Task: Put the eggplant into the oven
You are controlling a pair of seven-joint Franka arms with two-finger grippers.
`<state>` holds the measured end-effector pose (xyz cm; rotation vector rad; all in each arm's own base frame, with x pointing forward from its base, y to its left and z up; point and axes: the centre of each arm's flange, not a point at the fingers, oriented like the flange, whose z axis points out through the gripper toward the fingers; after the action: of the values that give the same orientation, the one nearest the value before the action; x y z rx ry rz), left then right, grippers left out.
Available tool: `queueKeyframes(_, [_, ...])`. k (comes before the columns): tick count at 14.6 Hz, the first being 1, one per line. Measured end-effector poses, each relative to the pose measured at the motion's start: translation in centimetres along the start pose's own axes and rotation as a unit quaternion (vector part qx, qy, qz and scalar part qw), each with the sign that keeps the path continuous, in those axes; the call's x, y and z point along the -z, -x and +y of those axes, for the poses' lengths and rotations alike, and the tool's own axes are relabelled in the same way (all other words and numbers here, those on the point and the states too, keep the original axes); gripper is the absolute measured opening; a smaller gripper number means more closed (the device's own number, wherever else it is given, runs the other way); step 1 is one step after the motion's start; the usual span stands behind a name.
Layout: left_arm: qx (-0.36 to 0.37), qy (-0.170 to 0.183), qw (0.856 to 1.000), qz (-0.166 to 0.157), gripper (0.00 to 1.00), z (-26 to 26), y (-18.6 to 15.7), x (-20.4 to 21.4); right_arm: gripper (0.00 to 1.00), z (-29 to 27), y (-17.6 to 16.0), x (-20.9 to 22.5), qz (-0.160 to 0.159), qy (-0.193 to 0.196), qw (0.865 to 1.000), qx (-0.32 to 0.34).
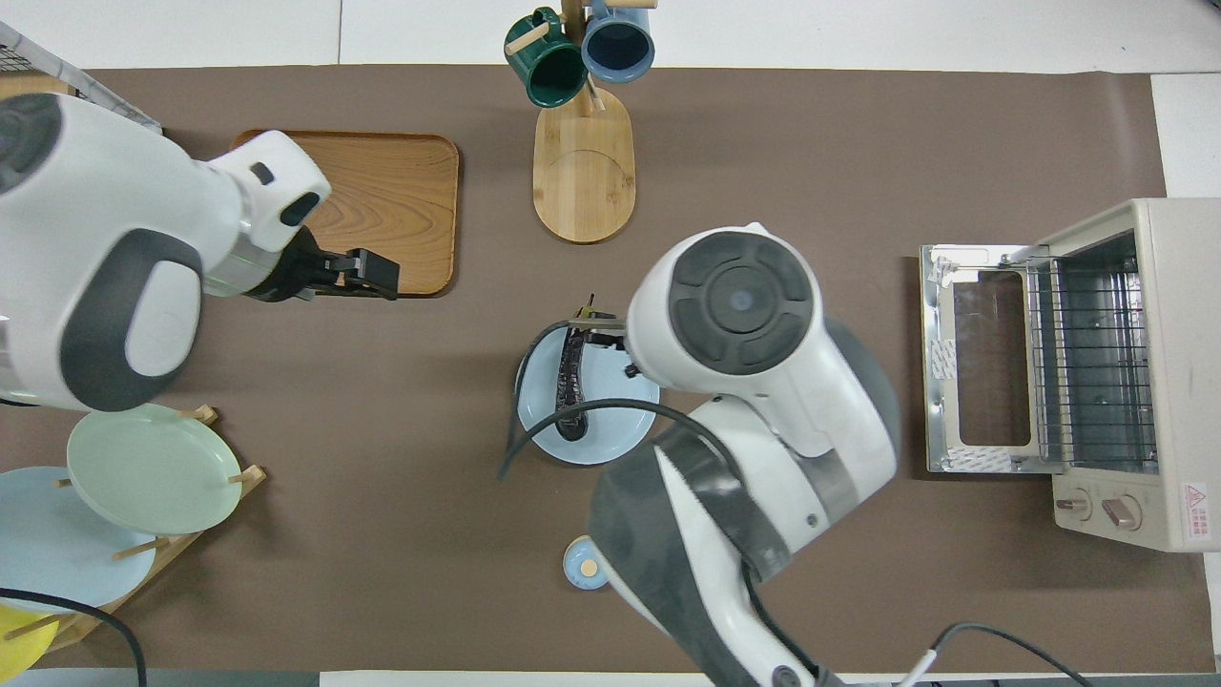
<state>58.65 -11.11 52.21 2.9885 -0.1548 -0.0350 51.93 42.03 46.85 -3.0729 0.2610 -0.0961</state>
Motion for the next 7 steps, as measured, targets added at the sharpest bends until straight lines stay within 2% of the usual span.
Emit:
queueKeyframes(3, [-0.011, -0.046, 0.999, -0.004, 1.0, -1.0, 1.0, 3.5, 0.67, -7.5, 3.5, -7.0, 0.034, 0.003, 0.999, 0.036])
queueKeyframes(7, [-0.015, -0.075, 0.997, -0.012, 1.0, -0.9, 2.9, 7.1, 0.65, -8.0, 4.5, -11.3, 0.044, -0.004, 0.997, 0.057])
